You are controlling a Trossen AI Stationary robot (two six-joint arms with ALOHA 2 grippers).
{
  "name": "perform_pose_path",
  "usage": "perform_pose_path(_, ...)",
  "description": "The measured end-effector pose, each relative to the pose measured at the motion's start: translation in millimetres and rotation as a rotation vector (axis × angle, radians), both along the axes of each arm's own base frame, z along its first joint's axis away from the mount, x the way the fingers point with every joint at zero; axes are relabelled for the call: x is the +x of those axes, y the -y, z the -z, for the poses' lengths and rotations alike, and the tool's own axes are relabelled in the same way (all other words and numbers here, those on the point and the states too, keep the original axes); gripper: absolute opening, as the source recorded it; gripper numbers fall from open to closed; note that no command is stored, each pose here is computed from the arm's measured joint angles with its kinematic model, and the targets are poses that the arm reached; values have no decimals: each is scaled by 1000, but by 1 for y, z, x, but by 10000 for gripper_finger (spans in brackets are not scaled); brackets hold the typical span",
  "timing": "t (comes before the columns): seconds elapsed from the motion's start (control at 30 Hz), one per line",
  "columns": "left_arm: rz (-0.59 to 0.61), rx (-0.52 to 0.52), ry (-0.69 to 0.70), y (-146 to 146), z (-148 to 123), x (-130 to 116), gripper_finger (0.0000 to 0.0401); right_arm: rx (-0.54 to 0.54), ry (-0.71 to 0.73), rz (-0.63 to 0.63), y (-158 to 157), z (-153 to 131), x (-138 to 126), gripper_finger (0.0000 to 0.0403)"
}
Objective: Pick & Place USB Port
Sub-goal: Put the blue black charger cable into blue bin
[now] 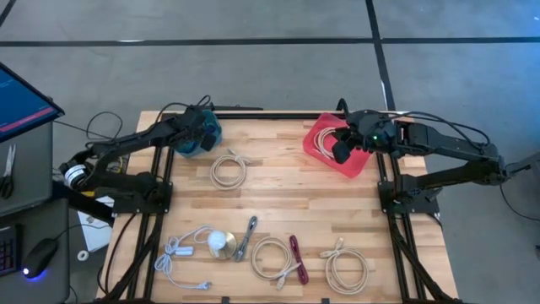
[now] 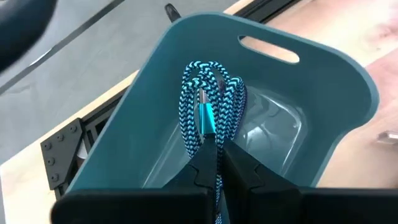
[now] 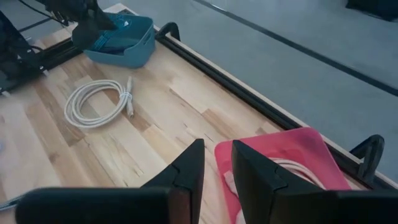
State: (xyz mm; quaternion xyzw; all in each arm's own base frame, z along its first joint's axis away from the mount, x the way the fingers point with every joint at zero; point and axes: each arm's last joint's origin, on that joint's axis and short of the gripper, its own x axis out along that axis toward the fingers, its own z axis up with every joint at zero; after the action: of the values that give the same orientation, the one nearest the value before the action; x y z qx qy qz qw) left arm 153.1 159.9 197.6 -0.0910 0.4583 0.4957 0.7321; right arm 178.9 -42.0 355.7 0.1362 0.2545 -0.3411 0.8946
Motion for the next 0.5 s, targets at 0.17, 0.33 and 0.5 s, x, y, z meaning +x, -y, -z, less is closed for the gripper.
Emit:
perform_pose_path(0.17, 0, -1, -1, 0, 1, 0, 7, 0, 0, 0, 0, 0, 0, 74)
perform_pose_path(0.33, 0, 1, 0, 0, 0, 0, 19, 1, 0, -1, 0, 0, 0, 74)
perform_pose_path(0.5, 0, 2, 1, 0, 0, 1, 51, 3, 0, -5, 0, 0, 0, 74)
